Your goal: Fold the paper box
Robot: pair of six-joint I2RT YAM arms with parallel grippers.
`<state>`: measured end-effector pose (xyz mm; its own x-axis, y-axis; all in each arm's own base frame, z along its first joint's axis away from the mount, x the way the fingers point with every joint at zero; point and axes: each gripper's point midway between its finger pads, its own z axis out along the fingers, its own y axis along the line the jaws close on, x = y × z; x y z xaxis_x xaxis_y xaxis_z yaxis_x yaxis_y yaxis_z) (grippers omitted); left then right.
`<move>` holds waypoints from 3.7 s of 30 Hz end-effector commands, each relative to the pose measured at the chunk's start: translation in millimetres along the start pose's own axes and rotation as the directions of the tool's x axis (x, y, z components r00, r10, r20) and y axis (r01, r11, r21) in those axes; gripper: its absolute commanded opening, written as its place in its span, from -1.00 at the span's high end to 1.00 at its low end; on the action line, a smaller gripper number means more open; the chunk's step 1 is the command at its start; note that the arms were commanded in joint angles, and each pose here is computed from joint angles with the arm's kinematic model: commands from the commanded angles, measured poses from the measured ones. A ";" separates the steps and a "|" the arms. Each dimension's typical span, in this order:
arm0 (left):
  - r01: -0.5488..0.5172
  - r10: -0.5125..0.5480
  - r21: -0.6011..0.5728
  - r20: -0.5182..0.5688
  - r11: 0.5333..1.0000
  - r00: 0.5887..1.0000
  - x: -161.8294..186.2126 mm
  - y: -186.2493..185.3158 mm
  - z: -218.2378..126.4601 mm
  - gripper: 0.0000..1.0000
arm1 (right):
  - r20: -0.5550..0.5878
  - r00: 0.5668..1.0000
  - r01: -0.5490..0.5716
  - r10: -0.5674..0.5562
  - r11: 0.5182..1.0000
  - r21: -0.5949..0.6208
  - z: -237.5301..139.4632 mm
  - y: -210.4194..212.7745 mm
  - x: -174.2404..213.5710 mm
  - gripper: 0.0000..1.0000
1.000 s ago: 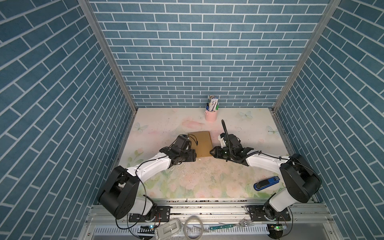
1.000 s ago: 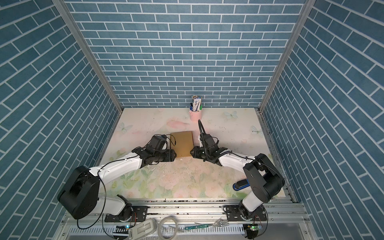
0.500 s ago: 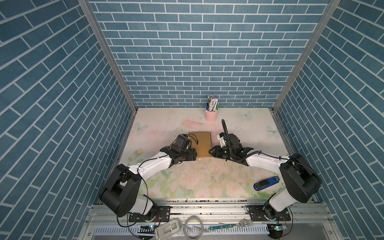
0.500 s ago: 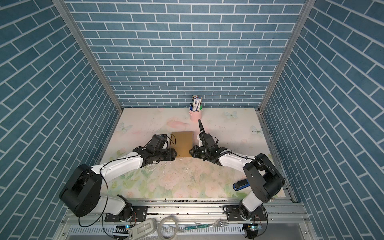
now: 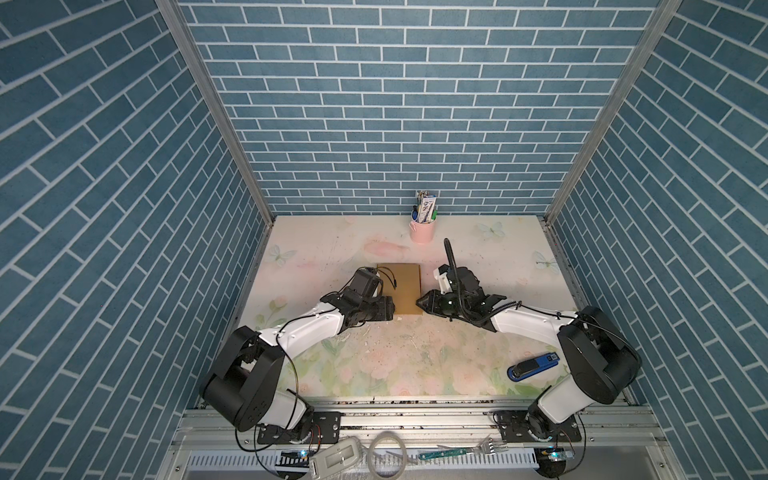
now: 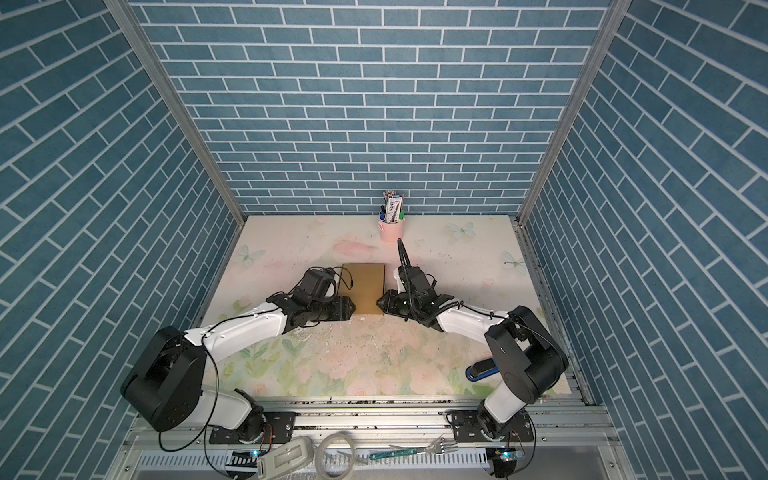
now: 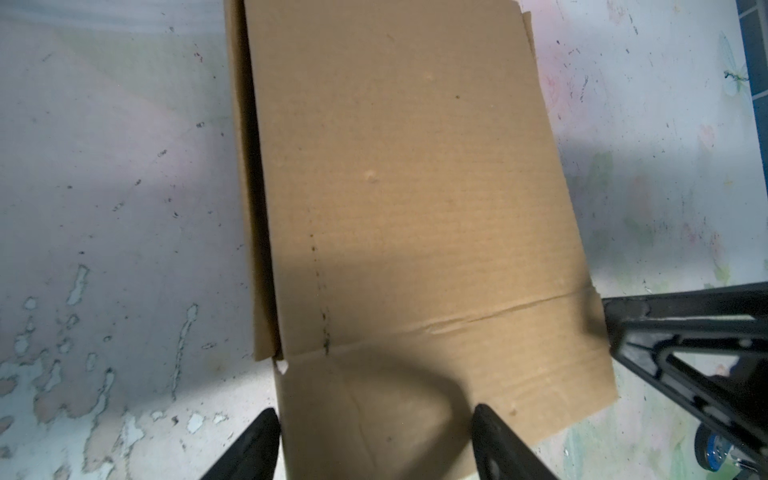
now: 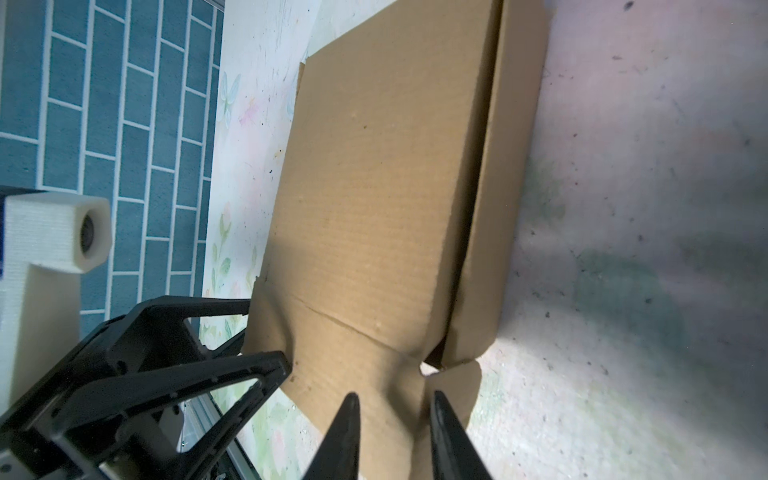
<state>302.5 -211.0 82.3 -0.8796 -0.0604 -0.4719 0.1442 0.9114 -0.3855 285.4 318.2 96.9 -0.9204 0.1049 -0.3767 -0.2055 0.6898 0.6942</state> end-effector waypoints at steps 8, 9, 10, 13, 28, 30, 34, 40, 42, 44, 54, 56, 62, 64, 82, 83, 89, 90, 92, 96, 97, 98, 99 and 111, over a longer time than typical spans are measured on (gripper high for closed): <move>0.137 -0.135 -0.015 0.088 0.990 0.987 -37.7 36.7 -9.8 -0.52 | 0.025 1.000 -0.017 0.016 1.000 0.009 -0.2 2.3 -5.3 0.32; 0.157 -0.155 -0.014 0.091 0.987 0.984 -39.0 42.3 -7.8 -0.53 | 0.026 1.000 -0.016 0.016 1.000 0.011 -0.7 2.7 -5.3 0.32; 0.173 -0.171 -0.017 0.095 0.985 0.981 -40.1 47.1 -6.1 -0.53 | 0.029 0.999 -0.018 0.017 1.000 0.013 -0.8 1.9 -5.6 0.31; 0.215 -0.212 -0.018 0.089 0.977 0.973 -41.9 57.7 2.0 -0.53 | 0.037 0.999 -0.021 0.020 0.999 0.025 -2.4 -0.2 -6.6 0.31; 0.271 -0.269 -0.134 0.030 0.953 0.963 -23.7 96.8 27.1 -0.50 | 0.047 0.998 -0.038 0.036 0.998 0.042 -2.7 -2.7 -8.5 0.31; 0.265 -0.266 -0.121 0.010 0.957 0.964 -21.0 94.9 32.0 -0.49 | 0.046 0.998 -0.048 0.046 0.998 0.039 -1.7 -2.4 -8.2 0.31; 0.253 -0.255 -0.109 -0.007 0.961 0.967 -17.3 92.1 37.7 -0.49 | 0.044 0.997 -0.069 0.068 0.997 0.036 -0.7 -1.4 -6.0 0.31; 0.230 -0.233 -0.089 -0.025 0.969 0.972 -12.4 83.3 45.4 -0.48 | 0.040 0.992 -0.123 0.122 0.992 0.019 7.9 -0.7 1.4 0.28; 0.220 -0.223 -0.082 -0.031 0.972 0.974 -10.6 79.7 48.3 -0.49 | 0.041 0.989 -0.142 0.142 0.990 0.008 10.1 0.3 2.6 0.28; 0.214 -0.217 -0.079 -0.040 0.974 0.975 -9.1 77.3 50.3 -0.48 | 0.042 0.987 -0.156 0.156 0.988 -0.005 11.6 1.3 2.5 0.28; 0.198 -0.201 -0.069 -0.049 0.978 0.978 -1.1 71.0 49.9 -0.48 | 0.033 0.985 -0.167 0.168 0.986 -0.018 14.8 3.3 2.8 0.29; 0.196 -0.200 -0.069 -0.049 0.978 0.979 -0.1 71.0 48.7 -0.48 | 0.031 0.988 -0.154 0.154 0.988 0.003 15.5 -1.7 4.5 0.30; 0.192 -0.195 -0.063 -0.048 0.979 0.980 1.8 69.9 42.9 -0.48 | 0.021 0.995 -0.096 0.095 0.994 0.054 18.6 -14.1 9.2 0.37; 0.191 -0.194 -0.062 -0.048 0.980 0.980 3.1 69.3 41.3 -0.48 | 0.022 0.997 -0.081 0.080 0.995 0.055 20.0 -15.2 9.2 0.38; 0.168 -0.171 -0.048 -0.074 0.985 0.982 16.9 60.5 38.8 -0.48 | 0.085 0.996 0.040 -0.040 0.999 0.000 27.5 -23.2 -8.3 0.46; 0.165 -0.169 -0.048 -0.078 0.985 0.983 18.3 60.0 38.6 -0.48 | 0.090 0.995 0.048 -0.047 0.999 -0.007 27.7 -23.1 -10.1 0.46; 0.160 -0.163 -0.045 -0.079 0.986 0.983 20.2 58.8 34.4 -0.48 | 0.107 0.991 0.085 -0.079 0.995 -0.050 31.1 -19.3 -21.6 0.46; 0.159 -0.162 -0.045 -0.080 0.986 0.984 20.6 58.7 33.5 -0.48 | 0.109 0.990 0.095 -0.088 0.994 -0.057 31.3 -17.3 -23.0 0.45; 0.154 -0.157 -0.046 -0.079 0.987 0.984 20.4 58.5 31.1 -0.47 | 0.113 0.989 0.106 -0.099 0.993 -0.056 31.5 -17.2 -26.9 0.44; 0.147 -0.150 -0.048 -0.075 0.988 0.986 19.3 57.9 26.8 -0.48 | 0.112 0.987 0.119 -0.112 0.991 -0.060 31.2 -14.9 -32.1 0.38; 0.146 -0.149 -0.047 -0.072 0.988 0.986 18.6 57.3 25.1 -0.48 | 0.111 0.987 0.127 -0.119 0.990 -0.064 31.1 -13.2 -32.8 0.36; 0.147 -0.150 -0.046 -0.068 0.988 0.986 17.2 56.4 22.7 -0.48 | 0.112 0.986 0.129 -0.121 0.990 -0.065 30.7 -13.1 -33.9 0.34; 0.147 -0.149 -0.042 -0.061 0.988 0.987 15.3 55.2 20.3 -0.48 | 0.110 0.986 0.132 -0.124 0.989 -0.064 30.8 -12.3 -34.0 0.34; 0.157 -0.156 -0.041 0.042 0.987 0.987 -13.1 58.3 -20.5 -0.48 | 0.102 0.982 0.164 -0.159 0.985 -0.045 30.6 -15.1 -36.1 0.35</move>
<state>314.4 -156.5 79.1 -0.8690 -0.2221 -0.4422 -0.0088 0.9004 -0.4349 329.3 318.5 75.7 -0.8470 0.1023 -0.5216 -0.3247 0.6773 0.6601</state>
